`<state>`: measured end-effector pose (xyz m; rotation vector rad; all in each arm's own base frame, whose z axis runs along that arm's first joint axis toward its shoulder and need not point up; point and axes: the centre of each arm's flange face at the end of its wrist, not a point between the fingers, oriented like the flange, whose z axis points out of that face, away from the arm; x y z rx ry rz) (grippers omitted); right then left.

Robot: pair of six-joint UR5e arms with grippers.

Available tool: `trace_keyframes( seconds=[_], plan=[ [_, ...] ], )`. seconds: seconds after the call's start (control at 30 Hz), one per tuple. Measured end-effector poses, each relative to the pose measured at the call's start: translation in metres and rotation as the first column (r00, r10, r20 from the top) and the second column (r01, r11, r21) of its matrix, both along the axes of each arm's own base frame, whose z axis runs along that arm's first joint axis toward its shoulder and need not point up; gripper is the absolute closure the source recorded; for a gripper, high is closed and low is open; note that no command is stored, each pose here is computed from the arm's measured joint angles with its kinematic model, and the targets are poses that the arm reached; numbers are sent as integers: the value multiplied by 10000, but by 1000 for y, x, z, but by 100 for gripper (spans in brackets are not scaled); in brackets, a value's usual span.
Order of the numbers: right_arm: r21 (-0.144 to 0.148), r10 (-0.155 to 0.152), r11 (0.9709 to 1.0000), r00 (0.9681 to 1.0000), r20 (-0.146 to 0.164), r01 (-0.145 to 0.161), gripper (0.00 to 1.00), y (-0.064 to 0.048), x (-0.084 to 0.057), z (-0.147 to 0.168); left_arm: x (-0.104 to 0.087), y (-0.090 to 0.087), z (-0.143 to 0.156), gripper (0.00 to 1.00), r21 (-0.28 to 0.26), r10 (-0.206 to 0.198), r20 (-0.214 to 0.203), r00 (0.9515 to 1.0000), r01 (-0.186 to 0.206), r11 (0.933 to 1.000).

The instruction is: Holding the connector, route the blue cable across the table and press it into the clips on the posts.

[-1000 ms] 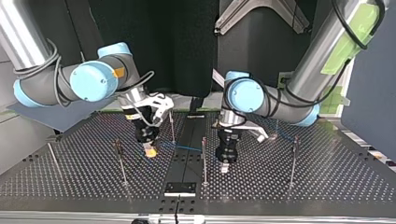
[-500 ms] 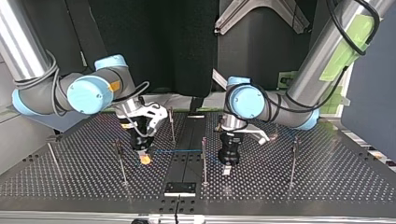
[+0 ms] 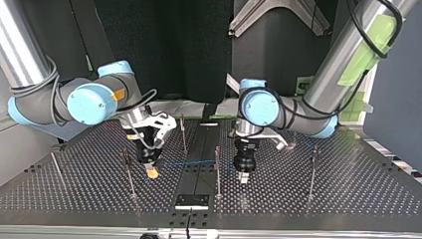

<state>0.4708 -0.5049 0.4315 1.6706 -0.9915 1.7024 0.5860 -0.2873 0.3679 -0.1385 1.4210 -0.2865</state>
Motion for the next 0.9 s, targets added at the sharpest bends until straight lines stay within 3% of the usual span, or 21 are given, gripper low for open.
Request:
trace_keyframes(
  seconds=[0.23,0.5,0.6,0.77,0.9],
  plan=[
    [73,-54,10000,10000,-63,54,100,0,-2,0,-10,-2,-5,0,614,507,-533,9973,-474,9970],
    [126,-60,9999,9999,-85,61,100,3,-4,4,-47,1,-3,0,791,1031,-1257,9867,-936,9925],
    [157,-62,9999,9999,-92,63,100,4,-4,4,-61,0,-1,0,791,990,-1420,9849,-884,9929],
    [284,-66,9996,9998,-170,71,100,6,-5,2,-82,-6,4,0,495,532,-1381,9890,-468,9977],
    [378,-74,9993,9997,-225,82,100,8,-7,-1,-100,-8,6,0,436,296,-1530,9878,-232,9988]
  ],
)
